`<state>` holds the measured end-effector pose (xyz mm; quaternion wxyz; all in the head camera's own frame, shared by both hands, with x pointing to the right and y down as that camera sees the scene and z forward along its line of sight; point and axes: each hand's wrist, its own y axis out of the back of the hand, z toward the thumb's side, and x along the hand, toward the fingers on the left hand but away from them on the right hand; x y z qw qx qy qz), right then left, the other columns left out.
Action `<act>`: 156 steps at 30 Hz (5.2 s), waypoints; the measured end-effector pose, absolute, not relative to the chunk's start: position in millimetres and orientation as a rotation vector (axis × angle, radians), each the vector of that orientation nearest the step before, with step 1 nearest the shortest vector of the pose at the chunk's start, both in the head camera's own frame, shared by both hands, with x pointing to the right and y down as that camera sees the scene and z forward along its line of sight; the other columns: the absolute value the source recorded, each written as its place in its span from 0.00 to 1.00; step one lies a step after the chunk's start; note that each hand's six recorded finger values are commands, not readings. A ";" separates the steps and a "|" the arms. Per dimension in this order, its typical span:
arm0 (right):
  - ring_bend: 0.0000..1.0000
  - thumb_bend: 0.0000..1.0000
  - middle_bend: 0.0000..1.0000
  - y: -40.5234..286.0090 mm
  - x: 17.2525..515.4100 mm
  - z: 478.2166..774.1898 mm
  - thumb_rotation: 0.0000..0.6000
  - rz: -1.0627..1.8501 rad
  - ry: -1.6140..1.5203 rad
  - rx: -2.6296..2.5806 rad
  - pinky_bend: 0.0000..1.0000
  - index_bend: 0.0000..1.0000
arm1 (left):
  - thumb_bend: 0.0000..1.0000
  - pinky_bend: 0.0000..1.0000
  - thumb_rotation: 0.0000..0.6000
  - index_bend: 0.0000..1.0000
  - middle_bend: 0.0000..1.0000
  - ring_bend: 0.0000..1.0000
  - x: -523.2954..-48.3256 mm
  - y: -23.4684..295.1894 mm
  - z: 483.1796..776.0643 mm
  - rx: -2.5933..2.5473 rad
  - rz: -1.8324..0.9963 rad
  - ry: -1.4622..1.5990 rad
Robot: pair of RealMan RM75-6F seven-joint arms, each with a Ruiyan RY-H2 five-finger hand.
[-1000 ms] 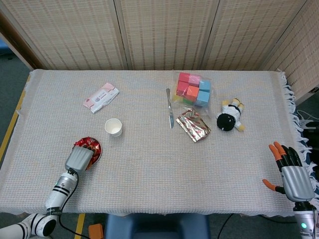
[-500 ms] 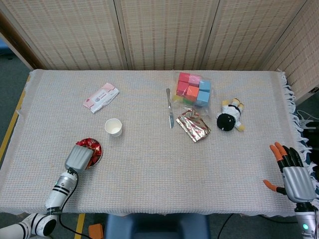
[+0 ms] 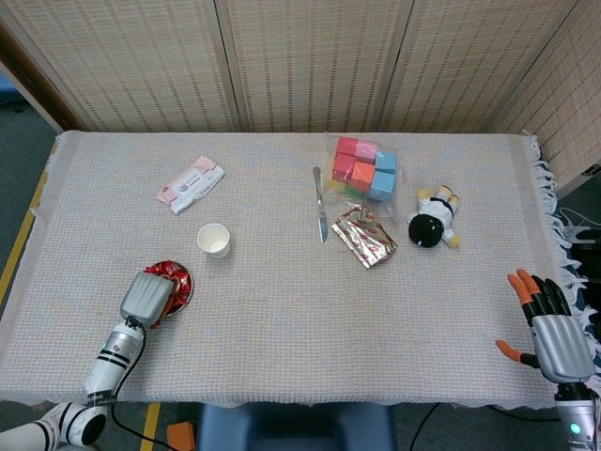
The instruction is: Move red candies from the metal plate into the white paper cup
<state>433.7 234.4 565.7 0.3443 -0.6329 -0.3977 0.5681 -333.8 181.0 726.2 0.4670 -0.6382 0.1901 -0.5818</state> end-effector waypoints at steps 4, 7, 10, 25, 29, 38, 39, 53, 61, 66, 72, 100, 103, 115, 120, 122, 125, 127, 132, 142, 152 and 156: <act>0.00 0.05 0.00 234.1 434.1 565.5 1.00 1.476 -1.035 -1.642 0.00 0.00 | 0.66 1.00 1.00 0.73 0.70 0.63 -331.2 174.8 720.7 -1.563 -1.408 0.489; 0.00 0.05 0.00 234.0 434.2 565.9 1.00 1.478 -1.034 -1.643 0.00 0.00 | 0.66 1.00 1.00 0.73 0.70 0.63 -326.9 167.8 714.5 -1.567 -1.388 0.507; 0.00 0.05 0.00 234.0 434.2 566.6 1.00 1.479 -1.032 -1.644 0.00 0.00 | 0.66 1.00 1.00 0.73 0.71 0.64 -320.3 156.8 707.3 -1.583 -1.367 0.535; 0.00 0.05 0.00 231.6 438.4 571.2 1.00 1.508 -1.032 -1.631 0.00 0.00 | 0.66 1.00 1.00 0.74 0.71 0.64 -264.8 81.5 676.0 -1.641 -1.237 0.671; 0.00 0.05 0.00 230.9 439.3 572.5 1.00 1.516 -1.032 -1.626 0.00 0.00 | 0.66 1.00 1.00 0.74 0.71 0.64 -248.9 72.0 677.2 -1.652 -1.209 0.684; 0.00 0.05 0.00 230.1 443.7 571.3 1.00 1.528 -1.043 -1.611 0.00 0.00 | 0.66 1.00 1.00 0.74 0.71 0.64 -229.4 59.7 700.3 -1.643 -1.221 0.648; 0.00 0.05 0.00 230.0 444.3 570.8 1.00 1.529 -1.045 -1.609 0.00 0.00 | 0.66 1.00 1.00 0.74 0.71 0.64 -227.9 58.2 703.2 -1.638 -1.223 0.642; 0.00 0.05 0.00 229.1 448.0 571.1 1.00 1.544 -1.051 -1.596 0.00 0.00 | 0.51 0.98 1.00 0.45 0.53 0.49 -219.8 55.0 722.2 -1.619 -1.214 0.598; 0.00 0.05 0.00 229.5 447.1 571.0 1.00 1.543 -1.050 -1.597 0.00 0.00 | 0.45 0.97 1.00 0.31 0.42 0.39 -219.1 57.4 719.2 -1.669 -1.206 0.591; 0.00 0.05 0.00 229.9 446.0 569.5 1.00 1.533 -1.052 -1.599 0.00 0.00 | 0.44 0.97 1.00 0.23 0.39 0.37 -221.2 59.8 711.5 -1.693 -1.191 0.613; 0.00 0.05 0.00 231.0 443.8 566.7 1.00 1.516 -1.054 -1.610 0.00 0.00 | 0.41 0.97 1.00 0.19 0.30 0.32 -237.9 80.6 691.8 -1.722 -1.159 0.662; 0.00 0.05 0.00 236.8 430.9 563.1 1.00 1.464 -1.025 -1.653 0.00 0.00 | 0.37 1.00 1.00 0.11 0.12 0.17 -382.5 198.7 709.5 -1.696 -1.628 0.503; 0.00 0.05 0.00 237.0 431.1 562.8 1.00 1.464 -1.026 -1.653 0.00 0.00 | 0.36 1.00 1.00 0.13 0.12 0.18 -380.1 197.9 714.3 -1.696 -1.636 0.483; 0.00 0.05 0.00 237.2 431.8 563.7 1.00 1.474 -1.023 -1.652 0.00 0.00 | 0.36 1.00 1.00 0.23 0.17 0.30 -374.2 193.8 722.0 -1.675 -1.644 0.450; 0.00 0.05 0.00 237.1 431.9 564.4 1.00 1.479 -1.022 -1.651 0.00 0.00 | 0.36 1.00 1.00 0.27 0.21 0.32 -373.5 194.2 725.2 -1.667 -1.646 0.432; 0.00 0.05 0.00 237.1 431.8 564.6 1.00 1.480 -1.021 -1.652 0.00 0.00 | 0.36 1.00 1.00 0.29 0.23 0.36 -372.4 194.1 725.7 -1.662 -1.640 0.428; 0.00 0.05 0.00 237.2 431.9 564.8 1.00 1.482 -1.020 -1.653 0.00 0.00 | 0.36 1.00 1.00 0.34 0.27 0.40 -370.0 194.0 725.9 -1.654 -1.627 0.425; 0.00 0.05 0.00 237.2 432.1 564.7 1.00 1.483 -1.020 -1.653 0.00 0.00 | 0.36 1.00 1.00 0.37 0.29 0.42 -368.6 194.4 726.2 -1.652 -1.621 0.424; 0.00 0.05 0.00 237.2 432.3 564.5 1.00 1.483 -1.021 -1.652 0.00 0.00 | 0.37 1.00 1.00 0.44 0.35 0.46 -367.7 194.4 726.5 -1.651 -1.617 0.420; 0.00 0.05 0.00 237.6 432.0 565.4 1.00 1.490 -1.014 -1.653 0.00 0.00 | 0.39 1.00 1.00 0.52 0.48 0.53 -365.6 193.1 727.4 -1.637 -1.602 0.422; 0.00 0.05 0.00 237.6 432.2 564.7 1.00 1.491 -1.014 -1.651 0.00 0.00 | 0.47 1.00 1.00 0.63 0.60 0.57 -364.8 191.3 726.6 -1.635 -1.586 0.449; 0.00 0.05 0.00 237.4 432.2 565.0 1.00 1.492 -1.014 -1.652 0.00 0.00 | 0.48 1.00 1.00 0.67 0.65 0.60 -363.5 189.2 724.2 -1.629 -1.573 0.467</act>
